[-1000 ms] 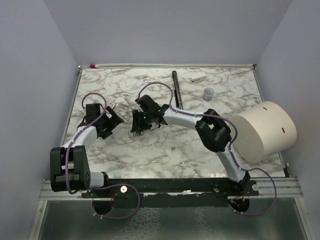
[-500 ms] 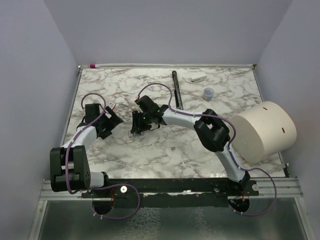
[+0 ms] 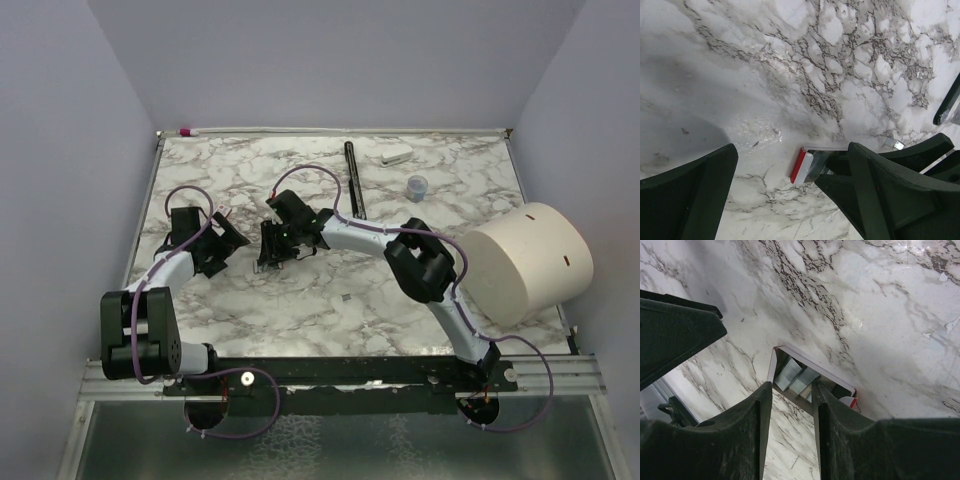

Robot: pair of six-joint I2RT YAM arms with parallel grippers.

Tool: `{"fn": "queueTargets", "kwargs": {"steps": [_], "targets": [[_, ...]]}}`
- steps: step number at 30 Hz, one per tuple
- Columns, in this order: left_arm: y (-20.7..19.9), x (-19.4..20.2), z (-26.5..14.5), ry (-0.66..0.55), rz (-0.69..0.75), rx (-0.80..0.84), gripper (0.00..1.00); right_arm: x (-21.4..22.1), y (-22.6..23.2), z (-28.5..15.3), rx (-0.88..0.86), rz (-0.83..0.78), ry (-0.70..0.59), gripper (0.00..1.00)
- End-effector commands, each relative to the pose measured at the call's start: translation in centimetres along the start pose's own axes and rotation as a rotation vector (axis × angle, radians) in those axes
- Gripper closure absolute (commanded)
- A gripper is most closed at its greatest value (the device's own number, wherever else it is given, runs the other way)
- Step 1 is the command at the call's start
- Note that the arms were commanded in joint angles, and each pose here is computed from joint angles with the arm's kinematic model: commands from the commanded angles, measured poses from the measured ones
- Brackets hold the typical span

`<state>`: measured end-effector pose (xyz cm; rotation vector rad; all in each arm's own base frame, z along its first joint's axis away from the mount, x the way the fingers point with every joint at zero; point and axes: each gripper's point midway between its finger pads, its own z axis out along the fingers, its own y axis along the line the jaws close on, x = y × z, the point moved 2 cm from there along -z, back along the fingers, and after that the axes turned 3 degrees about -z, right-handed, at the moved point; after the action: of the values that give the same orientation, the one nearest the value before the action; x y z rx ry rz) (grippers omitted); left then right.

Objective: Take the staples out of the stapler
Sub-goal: Adjust the staple in the staple box.

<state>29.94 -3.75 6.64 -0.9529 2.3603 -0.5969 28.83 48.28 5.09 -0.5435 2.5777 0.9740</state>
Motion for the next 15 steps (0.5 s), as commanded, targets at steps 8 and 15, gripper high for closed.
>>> {"fn": "queueTargets", "kwargs": {"steps": [8,15], "targets": [[-1.9,2.6,1.4,0.163,-0.101,0.186,0.06,0.3,0.6,0.6,-0.016,-0.017,0.010,0.63],[-2.1,4.3,1.3,0.235,-0.175,0.243,0.06,0.4,0.7,0.6,-0.026,-0.018,0.011,0.63]]}}
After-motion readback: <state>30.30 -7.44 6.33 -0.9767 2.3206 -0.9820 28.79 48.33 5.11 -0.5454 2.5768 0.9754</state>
